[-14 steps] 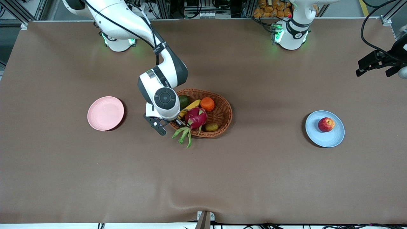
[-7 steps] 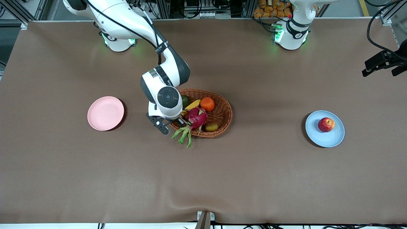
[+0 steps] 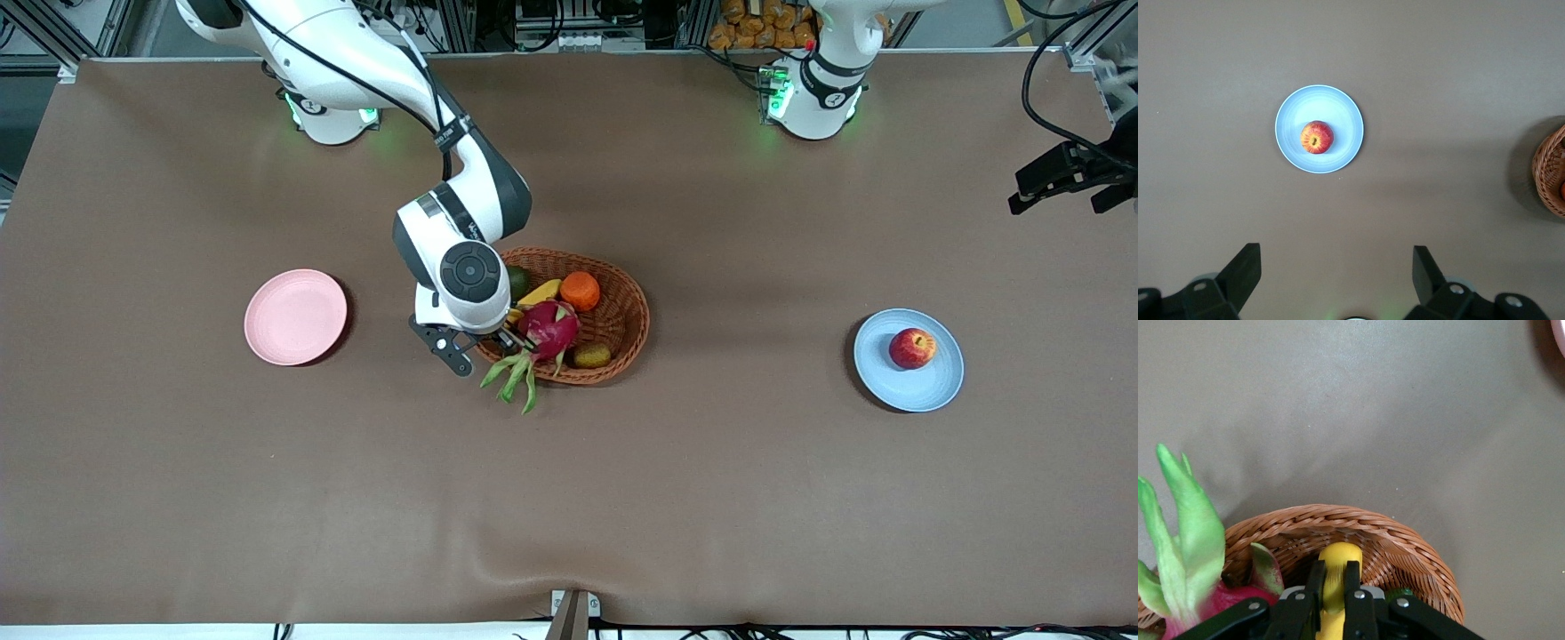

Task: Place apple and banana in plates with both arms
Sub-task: 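Lift the banana with the right gripper and carry it over the pink plate, then lower the banana onto the pink plate and open the right gripper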

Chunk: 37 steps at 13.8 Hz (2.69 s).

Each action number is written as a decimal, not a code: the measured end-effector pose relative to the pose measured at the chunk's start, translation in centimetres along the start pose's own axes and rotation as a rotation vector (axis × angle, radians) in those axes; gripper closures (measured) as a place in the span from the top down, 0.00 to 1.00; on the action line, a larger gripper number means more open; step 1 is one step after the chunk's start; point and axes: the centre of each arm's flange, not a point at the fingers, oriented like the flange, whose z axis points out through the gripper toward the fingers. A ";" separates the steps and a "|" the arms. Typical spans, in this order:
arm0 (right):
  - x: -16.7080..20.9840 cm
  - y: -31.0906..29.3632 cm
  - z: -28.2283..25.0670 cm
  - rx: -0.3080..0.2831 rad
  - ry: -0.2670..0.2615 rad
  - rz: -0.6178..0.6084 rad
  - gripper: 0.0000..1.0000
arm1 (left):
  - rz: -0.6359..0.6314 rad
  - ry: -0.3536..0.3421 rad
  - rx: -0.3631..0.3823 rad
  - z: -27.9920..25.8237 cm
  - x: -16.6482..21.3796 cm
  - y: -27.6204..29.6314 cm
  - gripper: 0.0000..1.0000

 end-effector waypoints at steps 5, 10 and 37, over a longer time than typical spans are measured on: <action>0.3 0.1 -1.9 -0.001 0.001 -0.022 0.15 | 0.017 0.001 0.001 -0.1 0.0 0.9 1.00; 2.6 4.4 -11.0 -0.048 -0.024 -0.182 0.15 | 0.032 0.001 0.002 -0.1 0.0 1.8 1.00; 27.7 26.3 3.3 -0.070 -0.004 -0.701 0.45 | 0.048 -0.009 0.003 0.4 0.3 2.6 1.00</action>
